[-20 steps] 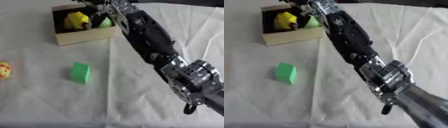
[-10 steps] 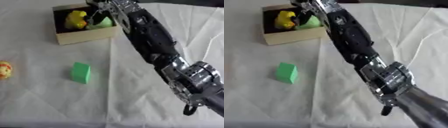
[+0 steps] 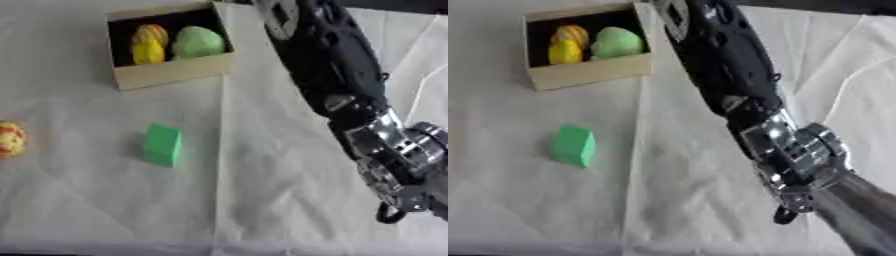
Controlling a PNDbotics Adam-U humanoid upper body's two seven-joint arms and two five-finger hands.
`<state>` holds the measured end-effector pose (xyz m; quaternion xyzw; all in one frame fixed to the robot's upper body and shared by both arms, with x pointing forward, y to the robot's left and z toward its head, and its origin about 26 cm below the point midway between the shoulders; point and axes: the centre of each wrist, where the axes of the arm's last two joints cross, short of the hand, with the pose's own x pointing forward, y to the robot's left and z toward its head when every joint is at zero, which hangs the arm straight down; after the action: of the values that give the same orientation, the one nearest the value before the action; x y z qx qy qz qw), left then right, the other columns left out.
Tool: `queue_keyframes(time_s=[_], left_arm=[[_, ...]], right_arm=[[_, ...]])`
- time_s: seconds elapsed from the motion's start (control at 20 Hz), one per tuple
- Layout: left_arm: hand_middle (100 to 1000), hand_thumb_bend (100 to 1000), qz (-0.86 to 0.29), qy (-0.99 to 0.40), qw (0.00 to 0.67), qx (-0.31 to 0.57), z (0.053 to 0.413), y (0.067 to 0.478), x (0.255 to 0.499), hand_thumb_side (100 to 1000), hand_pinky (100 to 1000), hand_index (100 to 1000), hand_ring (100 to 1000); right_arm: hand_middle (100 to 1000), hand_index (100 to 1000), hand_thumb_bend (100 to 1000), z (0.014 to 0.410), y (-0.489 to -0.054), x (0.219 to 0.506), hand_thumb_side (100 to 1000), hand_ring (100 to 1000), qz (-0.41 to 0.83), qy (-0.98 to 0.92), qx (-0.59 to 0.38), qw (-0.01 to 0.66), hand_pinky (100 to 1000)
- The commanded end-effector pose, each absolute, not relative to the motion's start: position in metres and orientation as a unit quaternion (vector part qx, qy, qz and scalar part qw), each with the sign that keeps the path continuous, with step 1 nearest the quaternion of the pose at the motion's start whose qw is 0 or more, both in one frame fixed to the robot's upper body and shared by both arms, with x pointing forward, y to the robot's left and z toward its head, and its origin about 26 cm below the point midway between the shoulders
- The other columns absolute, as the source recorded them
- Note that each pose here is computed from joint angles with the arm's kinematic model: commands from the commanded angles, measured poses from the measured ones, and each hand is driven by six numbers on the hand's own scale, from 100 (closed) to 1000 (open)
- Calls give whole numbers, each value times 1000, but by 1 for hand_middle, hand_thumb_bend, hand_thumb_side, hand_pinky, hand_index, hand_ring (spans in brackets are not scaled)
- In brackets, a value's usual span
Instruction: Pick up objects on the table and place them in the box.
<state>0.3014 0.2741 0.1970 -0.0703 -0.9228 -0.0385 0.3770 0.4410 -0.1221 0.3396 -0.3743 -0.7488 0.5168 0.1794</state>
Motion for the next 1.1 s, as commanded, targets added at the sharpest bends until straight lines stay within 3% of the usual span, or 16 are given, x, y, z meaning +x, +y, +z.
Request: queue_keyframes(time_s=[0.05,0.4,0.7,0.85,0.95,1.1], left_arm=[[773,100,-49,-929,362,-61,206,277,298,647,850,812,835],[776,100,-61,-932,353,-50,211,279,299,634,851,814,837],[784,100,-140,-939,314,5,237,285,301,570,851,824,842],[797,100,-228,-930,282,66,263,286,302,499,853,845,850],[807,100,-296,-912,263,108,281,280,302,365,856,859,858],[819,100,-403,-870,239,155,305,266,304,276,859,878,873]], right_arm=[[780,966,100,368,-142,423,100,862,475,-778,-375,166,746],[764,952,100,374,-170,400,100,844,415,-821,-347,182,722],[757,946,100,376,-192,387,300,834,372,-849,-325,189,713],[756,939,100,377,-203,384,294,832,359,-851,-332,193,713],[756,938,100,377,-207,383,270,832,354,-850,-339,194,714],[756,937,100,378,-211,381,243,832,349,-849,-347,194,714]])
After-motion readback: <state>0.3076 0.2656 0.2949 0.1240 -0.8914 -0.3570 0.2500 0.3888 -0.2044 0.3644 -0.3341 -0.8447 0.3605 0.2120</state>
